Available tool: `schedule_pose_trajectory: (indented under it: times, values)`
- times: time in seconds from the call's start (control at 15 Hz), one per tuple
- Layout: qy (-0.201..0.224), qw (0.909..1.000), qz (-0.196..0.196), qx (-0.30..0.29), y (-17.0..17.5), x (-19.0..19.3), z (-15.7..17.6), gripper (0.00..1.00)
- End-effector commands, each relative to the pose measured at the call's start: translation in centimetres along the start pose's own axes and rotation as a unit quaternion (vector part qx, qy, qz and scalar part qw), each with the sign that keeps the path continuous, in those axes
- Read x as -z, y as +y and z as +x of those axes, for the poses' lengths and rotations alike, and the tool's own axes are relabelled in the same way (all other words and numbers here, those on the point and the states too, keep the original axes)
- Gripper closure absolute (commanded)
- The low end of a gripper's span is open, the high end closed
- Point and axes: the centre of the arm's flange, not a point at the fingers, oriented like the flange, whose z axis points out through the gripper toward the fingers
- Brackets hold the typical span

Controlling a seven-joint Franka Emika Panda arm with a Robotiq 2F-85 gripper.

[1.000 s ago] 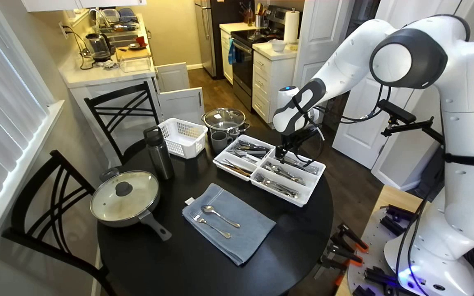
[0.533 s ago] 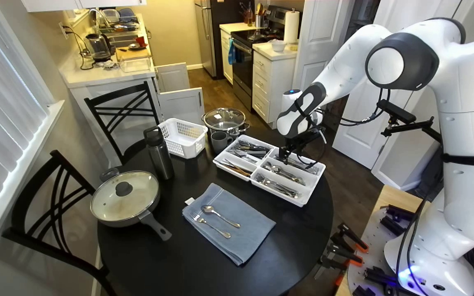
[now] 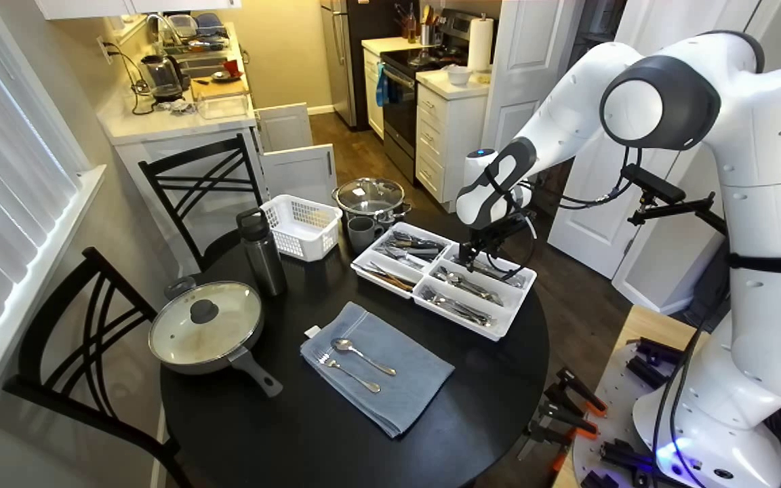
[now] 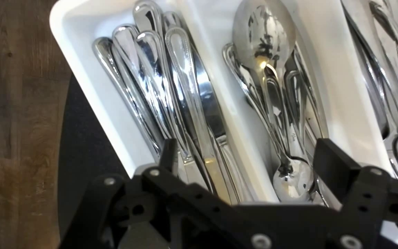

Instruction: Place one fork, spoon and knife from the cutlery holder on the blue towel.

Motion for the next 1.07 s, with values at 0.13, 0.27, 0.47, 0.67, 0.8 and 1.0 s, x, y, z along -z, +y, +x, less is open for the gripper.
schedule_pose_trajectory:
  times: [0.13,0.27,0.47,0.67,0.8,1.0]
  values:
    - [0.018,0.9996,-0.012,-0.015,0.4,0.0,-0.1,0.00]
    - [0.026,0.9994,-0.010,-0.023,0.6,-0.2,0.1,0.01]
    - [0.034,0.9980,-0.017,-0.051,1.5,-0.4,0.3,0.04]
    - [0.044,0.9951,-0.024,-0.085,2.8,-0.8,0.3,0.02]
    - [0.045,0.9936,-0.028,-0.100,3.2,-1.4,0.2,0.02]
    - [0.039,0.9923,-0.031,-0.114,3.1,-2.7,0.1,0.08]
